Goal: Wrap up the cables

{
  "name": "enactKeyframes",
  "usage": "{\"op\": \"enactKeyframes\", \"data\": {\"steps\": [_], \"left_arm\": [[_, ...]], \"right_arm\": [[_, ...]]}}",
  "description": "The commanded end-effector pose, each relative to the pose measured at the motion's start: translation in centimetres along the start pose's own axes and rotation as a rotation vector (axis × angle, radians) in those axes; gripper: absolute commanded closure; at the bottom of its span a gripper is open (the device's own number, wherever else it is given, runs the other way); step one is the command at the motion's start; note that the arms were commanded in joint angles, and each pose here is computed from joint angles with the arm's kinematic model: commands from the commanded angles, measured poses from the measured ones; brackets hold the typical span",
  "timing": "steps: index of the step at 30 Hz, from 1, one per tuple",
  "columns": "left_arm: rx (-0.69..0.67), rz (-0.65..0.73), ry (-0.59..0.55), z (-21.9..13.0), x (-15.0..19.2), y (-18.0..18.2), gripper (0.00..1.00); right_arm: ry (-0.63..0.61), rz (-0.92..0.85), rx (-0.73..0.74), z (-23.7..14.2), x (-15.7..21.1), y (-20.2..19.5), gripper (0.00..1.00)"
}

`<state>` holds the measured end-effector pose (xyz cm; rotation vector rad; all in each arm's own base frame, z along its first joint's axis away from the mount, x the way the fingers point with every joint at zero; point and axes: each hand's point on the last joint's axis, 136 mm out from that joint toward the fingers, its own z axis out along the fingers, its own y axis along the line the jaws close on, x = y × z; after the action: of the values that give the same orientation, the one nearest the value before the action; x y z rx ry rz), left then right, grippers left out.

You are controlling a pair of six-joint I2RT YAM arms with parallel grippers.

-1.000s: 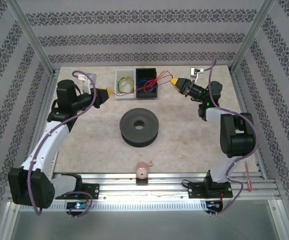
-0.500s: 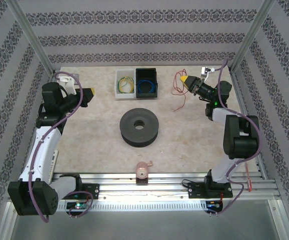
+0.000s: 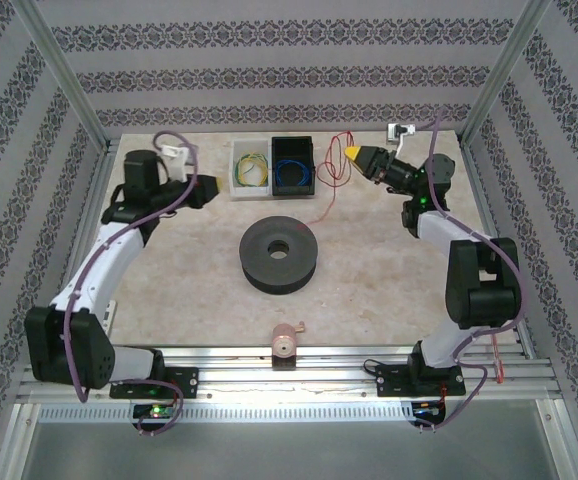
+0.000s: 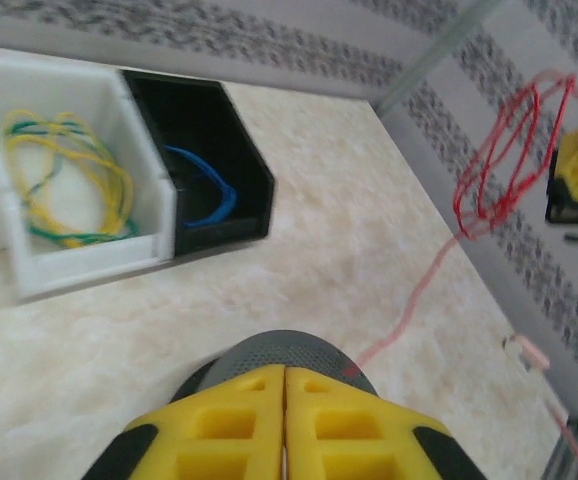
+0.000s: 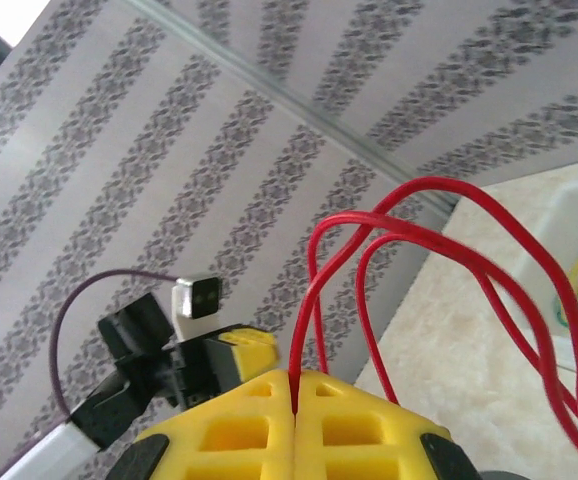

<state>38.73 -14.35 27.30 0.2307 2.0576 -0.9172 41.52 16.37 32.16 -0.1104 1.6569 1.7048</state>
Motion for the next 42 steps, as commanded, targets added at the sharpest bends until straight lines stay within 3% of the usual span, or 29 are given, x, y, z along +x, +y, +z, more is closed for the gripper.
{"op": "enactKeyframes", "data": {"steps": [1, 4, 14, 21, 31, 36, 42], "left_arm": [[0.061, 0.113, 0.022, 1.4, -0.9, -3.1, 0.82], [0.115, 0.127, 0.03, 3.2, -1.0, -4.4, 0.64], [0.281, 0.213, 0.026, 7.1, -1.5, -9.4, 0.51], [0.319, 0.269, -0.029, 6.9, -2.3, -10.8, 0.5], [0.375, 0.295, -0.032, 6.3, -1.8, -12.2, 0.55], [0.349, 0.301, -0.018, 5.7, -0.9, -11.8, 0.55], [0.279, 0.32, -0.031, 5.0, -0.3, -10.8, 0.48]], "right_arm": [[0.03, -0.129, -0.091, 0.8, -0.6, 6.0, 1.0], [0.041, -0.142, -0.11, 1.3, -0.4, 7.7, 1.0], [0.095, -0.115, -0.157, 4.6, 1.8, 8.7, 1.0], [0.13, -0.081, -0.173, 6.5, 2.8, 7.9, 1.0], [0.143, -0.041, -0.168, 7.7, 3.4, 6.1, 1.0], [0.132, -0.037, -0.162, 7.7, 3.1, 5.9, 1.0], [0.127, -0.044, -0.169, 7.6, 2.7, 6.2, 1.0]]}}
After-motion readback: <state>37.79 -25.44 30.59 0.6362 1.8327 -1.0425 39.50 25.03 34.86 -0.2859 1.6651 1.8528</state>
